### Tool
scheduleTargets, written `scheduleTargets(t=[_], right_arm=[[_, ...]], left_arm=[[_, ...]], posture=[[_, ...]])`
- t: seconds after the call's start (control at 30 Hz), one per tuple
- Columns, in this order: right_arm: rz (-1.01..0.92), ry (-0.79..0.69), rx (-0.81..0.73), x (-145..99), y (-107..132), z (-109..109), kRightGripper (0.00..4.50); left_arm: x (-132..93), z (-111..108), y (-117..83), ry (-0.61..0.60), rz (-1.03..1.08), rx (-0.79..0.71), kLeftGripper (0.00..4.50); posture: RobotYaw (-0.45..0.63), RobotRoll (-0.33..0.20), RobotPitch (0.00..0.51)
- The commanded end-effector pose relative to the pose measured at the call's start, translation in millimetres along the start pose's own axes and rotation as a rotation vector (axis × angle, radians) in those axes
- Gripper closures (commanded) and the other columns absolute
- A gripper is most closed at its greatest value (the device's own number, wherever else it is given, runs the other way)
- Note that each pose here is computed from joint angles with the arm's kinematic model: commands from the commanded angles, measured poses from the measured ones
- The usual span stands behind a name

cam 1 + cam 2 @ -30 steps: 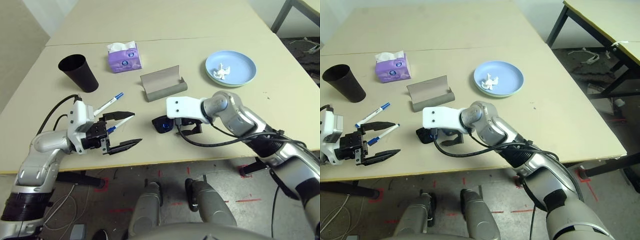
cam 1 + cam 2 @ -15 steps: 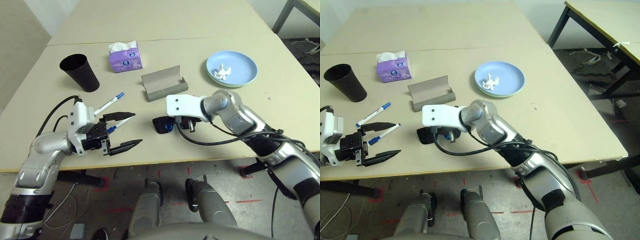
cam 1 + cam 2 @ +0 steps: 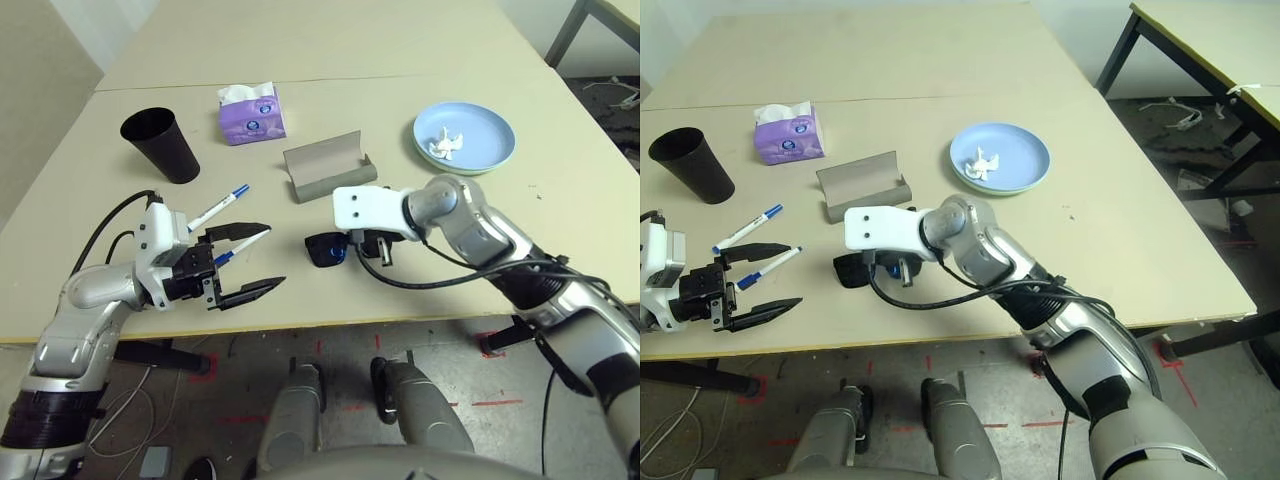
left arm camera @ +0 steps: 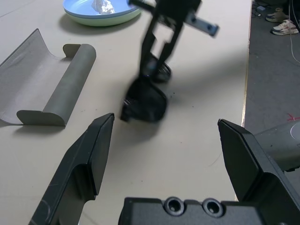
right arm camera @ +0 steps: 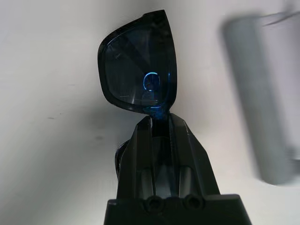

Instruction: Organize and tidy the items on the table.

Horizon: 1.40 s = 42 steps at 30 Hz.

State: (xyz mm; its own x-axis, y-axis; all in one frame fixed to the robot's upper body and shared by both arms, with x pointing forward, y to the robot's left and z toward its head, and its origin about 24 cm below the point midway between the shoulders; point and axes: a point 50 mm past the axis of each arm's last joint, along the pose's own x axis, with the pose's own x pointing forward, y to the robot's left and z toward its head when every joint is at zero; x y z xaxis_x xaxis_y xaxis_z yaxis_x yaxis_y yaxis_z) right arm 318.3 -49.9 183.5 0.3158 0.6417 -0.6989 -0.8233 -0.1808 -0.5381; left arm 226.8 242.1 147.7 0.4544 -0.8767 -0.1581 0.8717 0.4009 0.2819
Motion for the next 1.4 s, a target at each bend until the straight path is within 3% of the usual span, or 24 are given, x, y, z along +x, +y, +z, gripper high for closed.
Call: scheduleTargets(t=[0.03,0.2,0.37,0.53,0.77,1.03,1.4], right_arm=[[-0.058,-0.026,-0.027,-10,-15,9,4.27],[-0.127,-0.052,-0.075,-10,-32,18,4.27],[-0.177,-0.06,-0.128,5,-42,18,4.27],[-0.253,-0.032,-0.217,17,-55,14,4.27],[-0.324,-0.031,-0.302,29,-67,13,4.27],[-0.364,-0.034,-0.385,45,-66,8,4.27],[-0.352,0.077,-0.412,53,-58,-15,4.28]], left_arm=[[-2,-2,0,0.01,0.007,-0.009,0.0],[-3,-3,4,0.001,0.04,-0.021,0.0],[-12,2,20,-0.065,0.183,-0.096,0.0],[-19,-8,26,0.038,0.282,-0.073,0.0],[-19,-12,23,0.047,0.31,-0.089,0.0],[-21,-7,20,0.024,0.311,-0.094,0.0],[-21,-5,11,0.003,0.299,-0.108,0.0]], posture=[[-0.06,0.0,0.206],[-0.06,0.0,0.204],[-0.05,0.0,0.208],[-0.03,0.0,0.211],[-0.02,0.0,0.211],[0.0,0.0,0.214],[0.01,0.0,0.212]])
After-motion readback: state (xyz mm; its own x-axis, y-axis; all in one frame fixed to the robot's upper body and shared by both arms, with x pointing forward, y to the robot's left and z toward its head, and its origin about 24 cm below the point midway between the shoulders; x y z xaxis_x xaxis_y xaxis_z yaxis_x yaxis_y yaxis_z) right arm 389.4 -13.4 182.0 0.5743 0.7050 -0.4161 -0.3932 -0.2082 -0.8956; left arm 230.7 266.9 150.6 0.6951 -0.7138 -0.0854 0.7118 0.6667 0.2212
